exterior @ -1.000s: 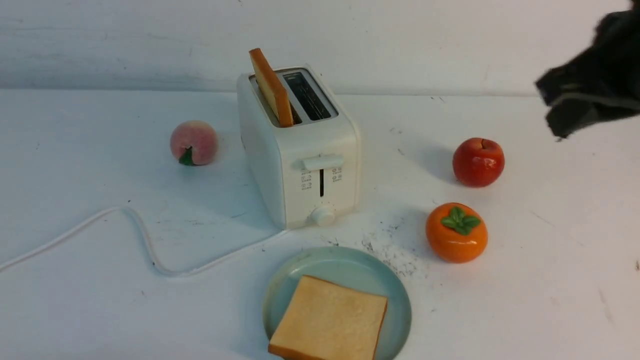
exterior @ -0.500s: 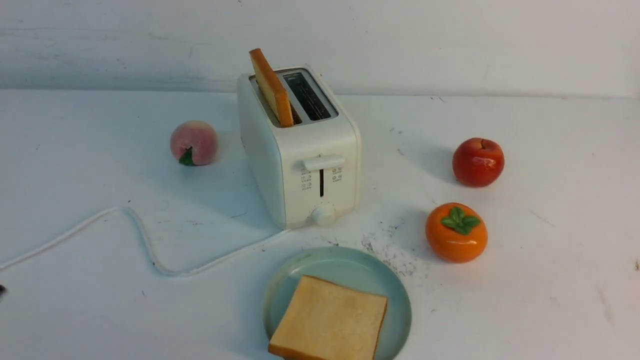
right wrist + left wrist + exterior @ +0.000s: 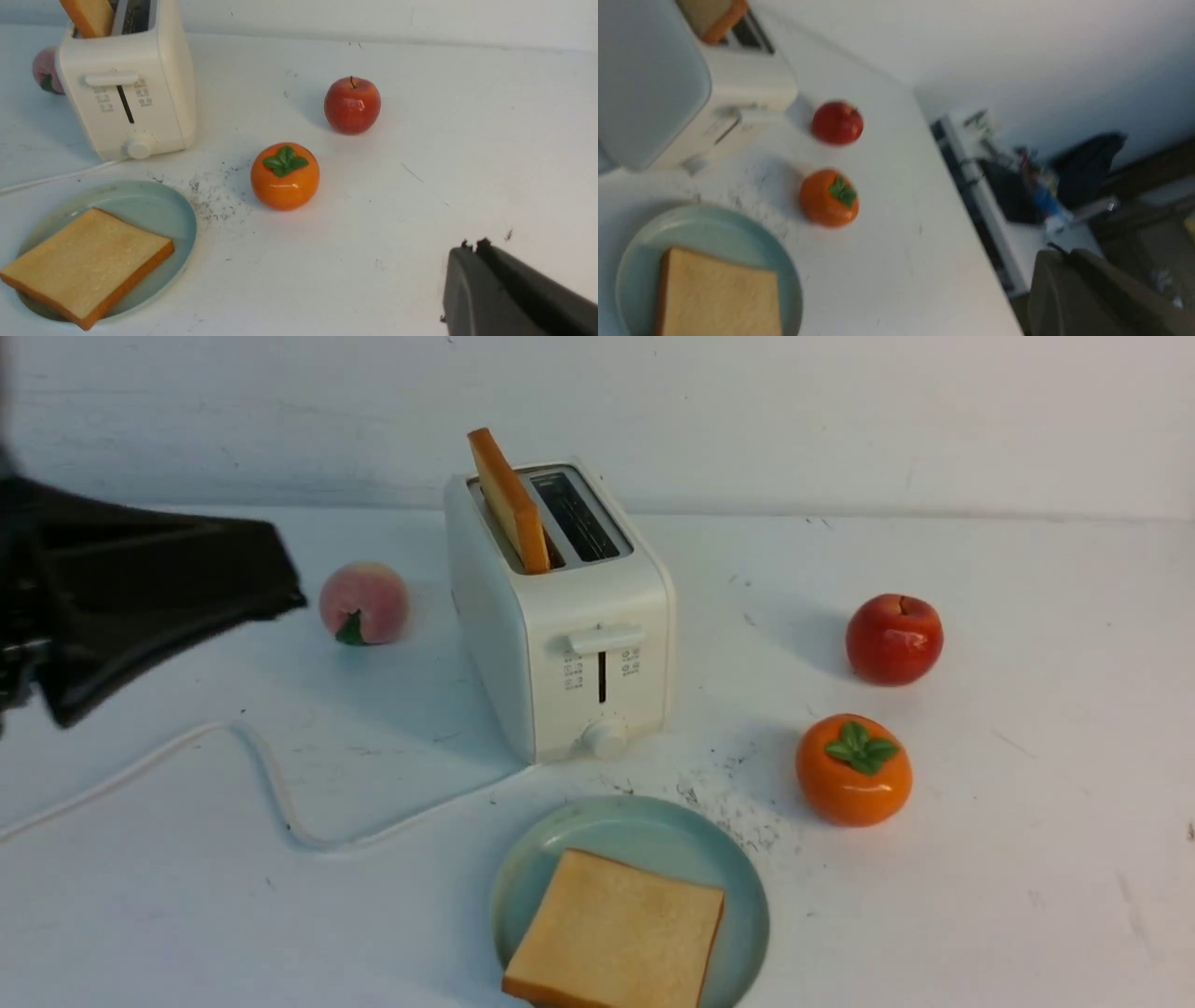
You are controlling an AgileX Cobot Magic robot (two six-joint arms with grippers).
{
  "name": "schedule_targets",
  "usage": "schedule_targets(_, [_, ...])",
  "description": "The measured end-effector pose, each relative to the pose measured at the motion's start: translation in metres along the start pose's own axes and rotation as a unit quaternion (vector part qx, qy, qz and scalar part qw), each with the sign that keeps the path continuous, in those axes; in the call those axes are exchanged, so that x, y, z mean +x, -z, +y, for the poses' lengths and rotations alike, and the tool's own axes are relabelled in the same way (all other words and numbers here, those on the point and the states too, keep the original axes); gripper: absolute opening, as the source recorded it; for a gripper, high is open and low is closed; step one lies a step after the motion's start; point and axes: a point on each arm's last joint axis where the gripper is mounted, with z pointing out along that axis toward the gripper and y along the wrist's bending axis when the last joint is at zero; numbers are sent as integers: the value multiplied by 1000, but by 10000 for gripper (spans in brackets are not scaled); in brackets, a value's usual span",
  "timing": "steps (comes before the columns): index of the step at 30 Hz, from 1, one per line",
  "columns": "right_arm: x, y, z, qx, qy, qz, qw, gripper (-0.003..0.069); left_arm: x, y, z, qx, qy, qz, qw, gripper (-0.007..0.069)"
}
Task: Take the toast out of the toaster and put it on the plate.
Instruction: Use the left arm to take out a slice of bread
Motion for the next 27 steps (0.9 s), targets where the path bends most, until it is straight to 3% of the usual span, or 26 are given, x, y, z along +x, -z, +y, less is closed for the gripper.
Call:
schedule_targets(5, [0, -7, 0, 2, 2, 22, 1000, -1, -36, -46, 14, -77, -2, 118, 990, -14])
schedule_targets(6, [1, -8, 0, 2, 2, 28, 1000, 1, -52, -57, 20, -120, -2, 134, 984, -14])
schedule_targets(11, [2, -8, -2, 13, 14, 35, 999, 3, -107, -80, 25, -236, 21, 86, 968, -14])
schedule_targets(15, [3, -8, -4, 23, 23, 35, 999, 4, -120, -98, 20, -265, 9, 68, 962, -14])
schedule_targets(22, [10, -22, -2, 17, 28, 16, 999, 13, -92, -185, 18, -329, -43, 136, 934, -14])
schedule_targets(27, [12, -24, -1, 13, 24, 20, 999, 15, -100, -221, 20, -351, -52, 135, 925, -14])
